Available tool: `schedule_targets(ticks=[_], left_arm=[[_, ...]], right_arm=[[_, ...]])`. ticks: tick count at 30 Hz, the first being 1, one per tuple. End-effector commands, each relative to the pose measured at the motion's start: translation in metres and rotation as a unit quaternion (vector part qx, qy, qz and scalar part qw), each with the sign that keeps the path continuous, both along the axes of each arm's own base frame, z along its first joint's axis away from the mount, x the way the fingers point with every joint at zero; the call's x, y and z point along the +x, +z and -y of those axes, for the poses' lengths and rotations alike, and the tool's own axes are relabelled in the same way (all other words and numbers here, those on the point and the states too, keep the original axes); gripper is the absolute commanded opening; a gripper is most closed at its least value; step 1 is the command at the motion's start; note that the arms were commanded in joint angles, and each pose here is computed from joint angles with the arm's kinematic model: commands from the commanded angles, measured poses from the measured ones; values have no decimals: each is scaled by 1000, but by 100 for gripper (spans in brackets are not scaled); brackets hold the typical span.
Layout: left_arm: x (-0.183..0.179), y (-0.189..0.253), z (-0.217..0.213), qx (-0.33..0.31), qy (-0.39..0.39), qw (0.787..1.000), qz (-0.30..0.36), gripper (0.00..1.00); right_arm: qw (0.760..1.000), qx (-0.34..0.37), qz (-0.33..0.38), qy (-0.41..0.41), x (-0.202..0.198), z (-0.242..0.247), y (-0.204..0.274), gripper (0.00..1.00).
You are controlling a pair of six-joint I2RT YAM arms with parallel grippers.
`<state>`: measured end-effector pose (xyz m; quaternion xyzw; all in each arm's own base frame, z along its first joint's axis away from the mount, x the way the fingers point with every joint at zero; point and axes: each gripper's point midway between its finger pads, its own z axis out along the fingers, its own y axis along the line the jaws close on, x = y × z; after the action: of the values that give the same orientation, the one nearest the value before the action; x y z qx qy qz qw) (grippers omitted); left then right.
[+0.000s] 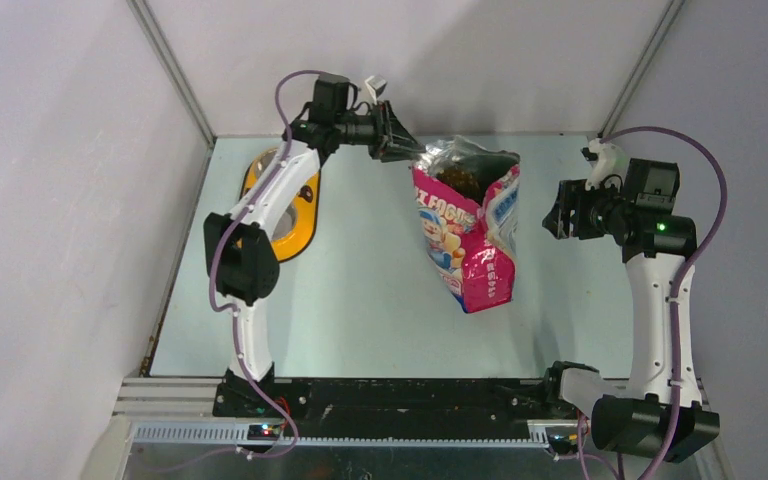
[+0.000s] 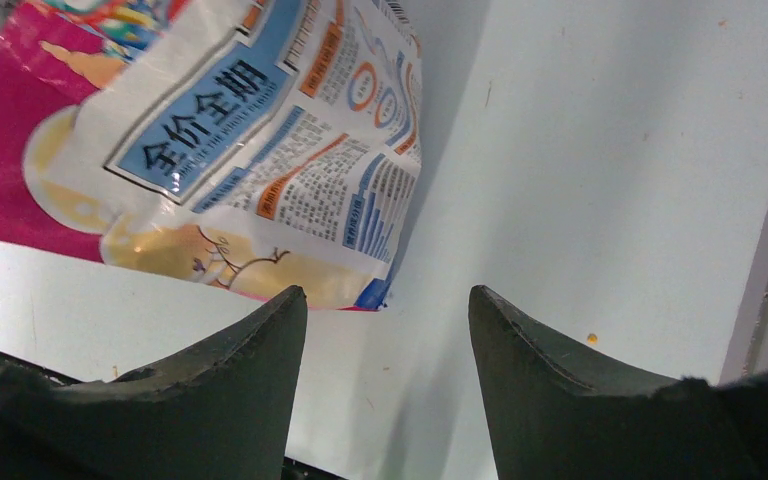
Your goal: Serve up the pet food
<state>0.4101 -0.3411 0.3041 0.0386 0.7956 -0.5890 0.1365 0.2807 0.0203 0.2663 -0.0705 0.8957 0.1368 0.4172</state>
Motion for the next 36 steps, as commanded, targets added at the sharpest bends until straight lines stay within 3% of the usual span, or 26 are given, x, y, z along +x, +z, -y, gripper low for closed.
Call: schedule_targets(ticks=[1, 14, 20, 23, 26, 36], left_arm=[[-12, 63, -18, -37, 1, 997, 60, 0], [-15, 47, -38, -55, 44, 997, -16, 0], [-6, 72, -38, -186, 42, 981, 23, 0], [5, 67, -39, -243, 66, 967, -36, 0], [-1, 71, -39, -295, 62, 953, -41, 0], [-13, 57, -41, -371, 63, 922, -89, 0]], right_arm=[[1000, -12, 10, -5, 6, 6, 6, 64], [1000, -17, 0, -10, 2, 8, 3, 64], [999, -32, -10, -18, 1, 14, -1, 64], [999, -42, -18, -24, 1, 19, -4, 64], [998, -53, -25, -31, 0, 24, -5, 64], [997, -62, -34, -36, 1, 28, -1, 64]])
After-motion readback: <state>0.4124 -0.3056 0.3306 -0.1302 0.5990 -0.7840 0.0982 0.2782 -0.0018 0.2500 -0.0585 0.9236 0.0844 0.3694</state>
